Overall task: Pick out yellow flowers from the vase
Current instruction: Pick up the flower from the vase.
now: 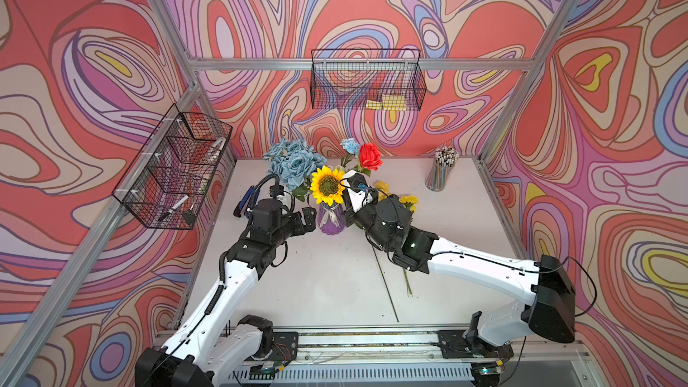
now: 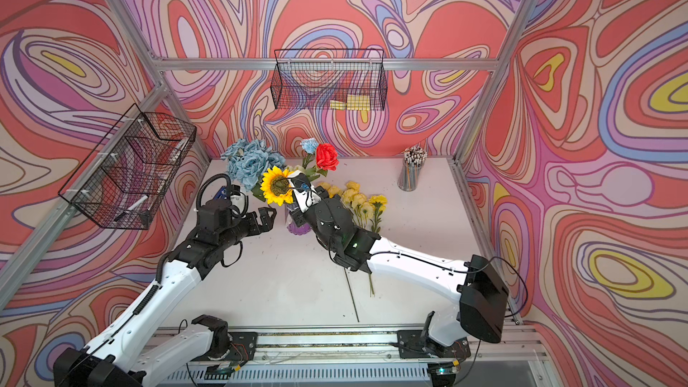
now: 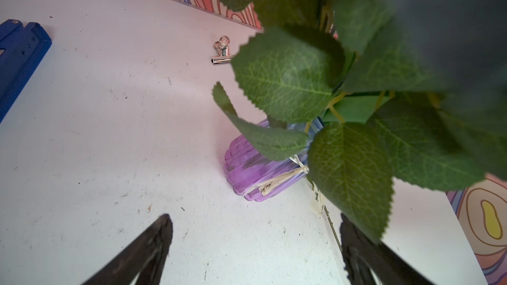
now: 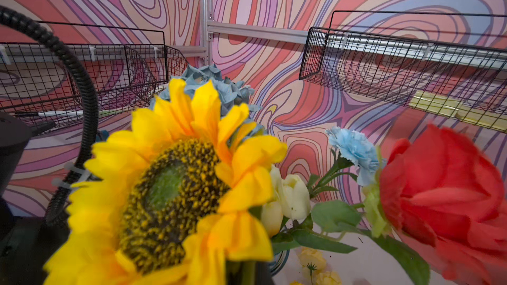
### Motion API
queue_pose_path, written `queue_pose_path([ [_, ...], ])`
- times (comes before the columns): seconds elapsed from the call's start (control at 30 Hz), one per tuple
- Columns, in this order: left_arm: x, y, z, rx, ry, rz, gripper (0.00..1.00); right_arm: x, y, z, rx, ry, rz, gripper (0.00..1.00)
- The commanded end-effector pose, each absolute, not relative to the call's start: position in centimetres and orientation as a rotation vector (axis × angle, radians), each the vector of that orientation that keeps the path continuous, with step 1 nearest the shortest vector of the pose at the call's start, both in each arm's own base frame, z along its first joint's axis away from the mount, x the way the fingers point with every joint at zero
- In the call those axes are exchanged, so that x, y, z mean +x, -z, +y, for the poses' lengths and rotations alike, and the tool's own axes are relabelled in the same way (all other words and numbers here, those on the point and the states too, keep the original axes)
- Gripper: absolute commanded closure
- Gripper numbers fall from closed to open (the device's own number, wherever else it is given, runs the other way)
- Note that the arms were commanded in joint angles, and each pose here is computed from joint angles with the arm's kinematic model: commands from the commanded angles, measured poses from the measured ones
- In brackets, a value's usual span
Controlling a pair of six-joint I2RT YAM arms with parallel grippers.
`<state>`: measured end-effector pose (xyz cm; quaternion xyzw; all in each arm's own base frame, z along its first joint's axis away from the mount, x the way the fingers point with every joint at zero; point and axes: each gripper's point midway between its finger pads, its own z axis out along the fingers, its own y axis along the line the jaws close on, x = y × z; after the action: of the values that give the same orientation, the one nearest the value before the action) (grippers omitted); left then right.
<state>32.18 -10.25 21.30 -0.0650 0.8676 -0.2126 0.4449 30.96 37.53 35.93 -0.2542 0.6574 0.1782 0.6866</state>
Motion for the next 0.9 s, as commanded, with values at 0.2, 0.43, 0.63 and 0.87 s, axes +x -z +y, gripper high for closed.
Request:
queue_pose_path([
  [0.2, 32.7, -23.5, -10.5, -0.130, 0.540, 2.101, 0.04, 30.7, -39.1, 37.6, -0.583, -0.487, 1.499, 1.00],
  [0.43, 32.9, -23.9, -10.4, -0.126, 0.529, 2.093, 0.04, 29.3, -44.3, 37.2, -0.602, -0.570, 1.514, 1.00],
  [0.63, 33.1, -24.3, -10.5, -0.116, 0.528, 2.095, 0.04, 28.4, -47.2, 35.9, -0.578, -0.608, 1.571, 1.00],
  [0.87, 33.2, -24.8, -10.5, -0.116, 0.527, 2.085, 0.04, 26.7, -50.6, 33.1, -0.500, -0.684, 1.641, 1.00],
])
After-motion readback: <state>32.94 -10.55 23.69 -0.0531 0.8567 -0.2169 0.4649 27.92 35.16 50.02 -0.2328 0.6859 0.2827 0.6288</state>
